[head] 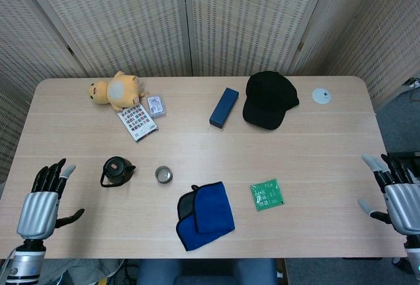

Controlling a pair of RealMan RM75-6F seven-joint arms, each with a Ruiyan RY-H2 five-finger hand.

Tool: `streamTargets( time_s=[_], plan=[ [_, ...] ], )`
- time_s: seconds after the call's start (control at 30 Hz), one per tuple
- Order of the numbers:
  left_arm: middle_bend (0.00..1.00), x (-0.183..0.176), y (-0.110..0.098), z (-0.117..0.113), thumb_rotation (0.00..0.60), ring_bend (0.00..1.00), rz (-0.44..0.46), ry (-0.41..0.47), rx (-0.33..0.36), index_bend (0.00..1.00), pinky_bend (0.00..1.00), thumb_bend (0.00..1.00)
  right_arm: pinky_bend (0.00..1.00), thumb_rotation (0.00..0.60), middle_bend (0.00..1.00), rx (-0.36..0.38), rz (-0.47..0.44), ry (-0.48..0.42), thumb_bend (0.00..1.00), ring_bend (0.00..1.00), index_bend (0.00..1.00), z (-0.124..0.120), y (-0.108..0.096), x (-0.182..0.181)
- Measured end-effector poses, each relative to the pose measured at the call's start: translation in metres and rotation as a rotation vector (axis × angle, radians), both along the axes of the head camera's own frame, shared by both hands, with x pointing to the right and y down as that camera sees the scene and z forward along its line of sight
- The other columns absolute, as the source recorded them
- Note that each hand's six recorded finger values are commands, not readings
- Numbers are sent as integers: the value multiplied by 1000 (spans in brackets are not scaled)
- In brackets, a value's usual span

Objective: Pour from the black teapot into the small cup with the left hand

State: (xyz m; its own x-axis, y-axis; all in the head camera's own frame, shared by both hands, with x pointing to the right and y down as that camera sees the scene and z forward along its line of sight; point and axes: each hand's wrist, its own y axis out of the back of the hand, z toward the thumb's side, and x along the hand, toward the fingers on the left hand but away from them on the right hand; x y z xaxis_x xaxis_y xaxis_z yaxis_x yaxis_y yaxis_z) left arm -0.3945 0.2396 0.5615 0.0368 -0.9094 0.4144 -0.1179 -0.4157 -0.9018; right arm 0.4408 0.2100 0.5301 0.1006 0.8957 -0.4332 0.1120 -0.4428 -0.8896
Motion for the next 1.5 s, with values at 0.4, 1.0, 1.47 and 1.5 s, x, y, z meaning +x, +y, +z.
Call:
streamTargets(
  time_s=[0.4,1.0,1.47,1.5],
  plan=[
    [0,-1,-3,-4,600,62,13,-3,9,132,0,137,0,600,145,51,-1,-3,184,0,20,-11,-5,2],
    [145,13,-26,25,600,199,137,12,-35,286,0,137,0,600,145,111,22,19,184,0,20,-28,-15,9],
    [258,25,-37,74,600,286,205,-17,-126,380,0,137,0,600,145,105,38,29,184,0,20,-27,-14,15],
    [265,25,-37,76,600,291,209,-19,-132,386,0,137,0,600,145,105,39,30,184,0,20,-27,-14,15]
  ],
)
